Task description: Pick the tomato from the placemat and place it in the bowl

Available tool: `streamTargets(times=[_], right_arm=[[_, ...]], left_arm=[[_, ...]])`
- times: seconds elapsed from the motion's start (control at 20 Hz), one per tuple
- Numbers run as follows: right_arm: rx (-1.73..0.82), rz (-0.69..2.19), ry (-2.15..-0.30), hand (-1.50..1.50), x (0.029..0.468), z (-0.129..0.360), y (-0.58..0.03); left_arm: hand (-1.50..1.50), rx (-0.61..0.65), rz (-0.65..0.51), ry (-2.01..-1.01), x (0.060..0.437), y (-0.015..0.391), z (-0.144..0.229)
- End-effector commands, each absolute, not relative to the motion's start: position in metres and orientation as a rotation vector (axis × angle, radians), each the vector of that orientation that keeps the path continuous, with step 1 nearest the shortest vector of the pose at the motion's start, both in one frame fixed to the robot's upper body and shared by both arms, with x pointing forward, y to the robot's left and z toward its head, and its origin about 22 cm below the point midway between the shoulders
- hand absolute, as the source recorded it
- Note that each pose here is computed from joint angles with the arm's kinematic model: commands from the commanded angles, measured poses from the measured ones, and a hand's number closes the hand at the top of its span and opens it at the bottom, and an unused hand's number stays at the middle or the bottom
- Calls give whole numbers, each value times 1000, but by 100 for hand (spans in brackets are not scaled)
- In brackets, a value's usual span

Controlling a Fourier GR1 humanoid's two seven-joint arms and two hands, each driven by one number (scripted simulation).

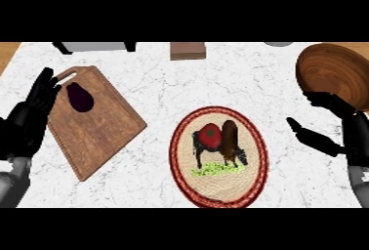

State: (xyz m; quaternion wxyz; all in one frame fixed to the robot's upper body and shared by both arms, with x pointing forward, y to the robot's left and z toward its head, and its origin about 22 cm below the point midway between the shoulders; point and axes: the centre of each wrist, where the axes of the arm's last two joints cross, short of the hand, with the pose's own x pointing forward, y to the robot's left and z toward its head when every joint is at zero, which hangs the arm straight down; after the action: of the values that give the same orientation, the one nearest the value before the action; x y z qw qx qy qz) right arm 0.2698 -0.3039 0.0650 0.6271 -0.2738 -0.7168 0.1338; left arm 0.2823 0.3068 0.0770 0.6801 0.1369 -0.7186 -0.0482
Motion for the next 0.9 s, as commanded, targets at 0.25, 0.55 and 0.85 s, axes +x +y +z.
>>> streamTargets(times=[0.25, 0.55, 0.85], right_arm=[[-986, 87, -1365, -150, 209, -7, -265], [-1054, -2, -1281, -150, 185, -12, -227], [-1142, 20, -1238, -150, 209, 38, -209]], left_arm=[[0, 381, -42, -1541, 272, 324, 60], [0, 377, -45, -1545, 269, 322, 64], [0, 361, -55, -1556, 269, 318, 63]])
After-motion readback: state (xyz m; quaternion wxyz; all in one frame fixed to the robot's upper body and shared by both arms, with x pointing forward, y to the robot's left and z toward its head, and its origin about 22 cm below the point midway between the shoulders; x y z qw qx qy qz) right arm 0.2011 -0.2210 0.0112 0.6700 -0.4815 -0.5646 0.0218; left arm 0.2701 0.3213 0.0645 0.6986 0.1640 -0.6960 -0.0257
